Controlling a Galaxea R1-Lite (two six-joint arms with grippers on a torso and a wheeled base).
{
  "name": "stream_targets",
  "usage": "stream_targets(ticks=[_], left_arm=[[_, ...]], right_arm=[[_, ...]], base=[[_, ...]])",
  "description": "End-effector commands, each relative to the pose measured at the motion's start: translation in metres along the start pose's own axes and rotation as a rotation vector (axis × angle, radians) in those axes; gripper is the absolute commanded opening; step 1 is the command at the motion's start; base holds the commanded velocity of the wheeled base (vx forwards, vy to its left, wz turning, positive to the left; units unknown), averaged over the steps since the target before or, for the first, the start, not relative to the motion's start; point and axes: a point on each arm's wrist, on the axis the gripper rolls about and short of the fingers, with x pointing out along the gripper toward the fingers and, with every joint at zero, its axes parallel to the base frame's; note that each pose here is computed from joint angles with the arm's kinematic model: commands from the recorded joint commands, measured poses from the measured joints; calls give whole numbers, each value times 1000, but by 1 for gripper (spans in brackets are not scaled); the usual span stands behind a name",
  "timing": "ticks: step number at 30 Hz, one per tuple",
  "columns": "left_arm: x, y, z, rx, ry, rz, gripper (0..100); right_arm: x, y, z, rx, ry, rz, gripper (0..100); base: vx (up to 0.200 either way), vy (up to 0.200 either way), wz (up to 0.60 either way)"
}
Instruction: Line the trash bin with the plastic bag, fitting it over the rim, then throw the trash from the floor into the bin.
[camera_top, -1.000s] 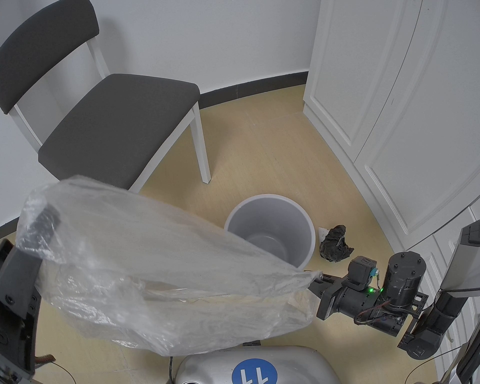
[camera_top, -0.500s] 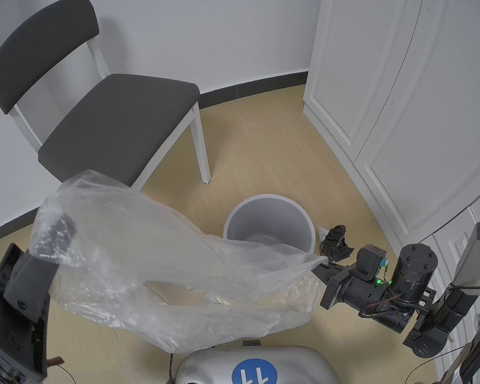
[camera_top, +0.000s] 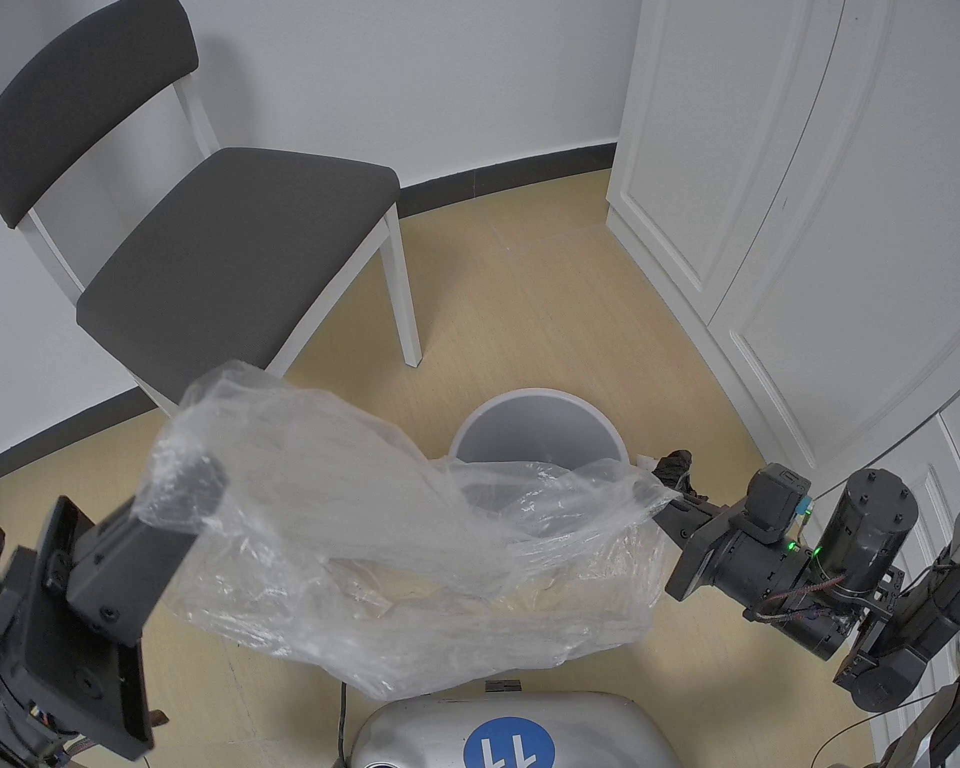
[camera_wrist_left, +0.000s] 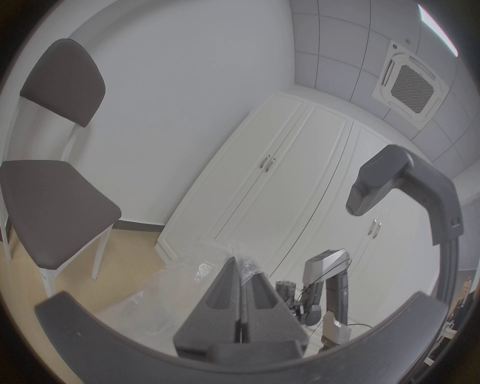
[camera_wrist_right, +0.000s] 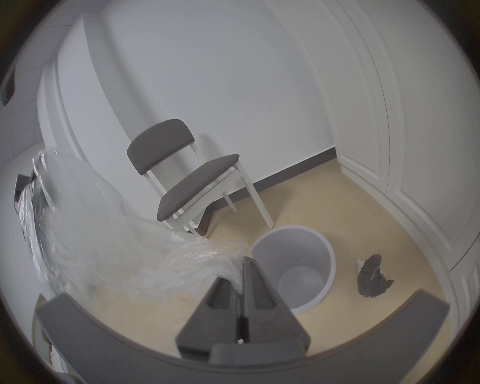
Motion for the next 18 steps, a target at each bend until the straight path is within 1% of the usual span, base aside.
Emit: stream_targets(ticks=[1, 2, 4, 5, 7, 9, 10, 13, 14, 15, 16, 18], left_arm=[[4, 7, -4, 23, 46, 54, 0], [5, 10, -3, 36, 60, 82, 0], [5, 12, -4, 41, 76, 97, 0], [3, 14, -7, 47, 124, 116, 0], [2, 15, -7, 49, 158, 127, 0], [2, 15, -7, 49, 161, 127, 0], [2, 16, -10, 54, 210, 155, 0], [1, 18, -14, 61, 254, 188, 0], [1, 18, -14, 61, 256, 187, 0], [0, 19, -18, 62, 287, 194, 0], [0, 19, -18, 62, 292, 195, 0], [-1, 20, -24, 66, 341, 208, 0]], right_arm=[[-10, 6, 25, -16, -61, -13, 0], [-10, 8, 30, -19, -60, -41, 0], [-10, 9, 34, -18, -65, -64, 0], [-11, 12, 42, -19, -65, -87, 0], [-16, 14, 47, -21, -50, -92, 0], [-16, 15, 48, -21, -48, -92, 0], [-22, 18, 53, -27, -18, -96, 0], [-25, 21, 60, -35, 4, -163, 0], [-25, 21, 61, -35, 2, -166, 0], [-27, 23, 65, -37, 12, -185, 0], [-27, 23, 65, -37, 13, -187, 0], [-32, 24, 69, -39, 14, -185, 0]], base=[[0, 0, 0], [0, 0, 0], [0, 0, 0], [0, 0, 0], [0, 0, 0], [0, 0, 0], [0, 0, 0], [0, 0, 0], [0, 0, 0], [0, 0, 0], [0, 0, 0], [0, 0, 0]])
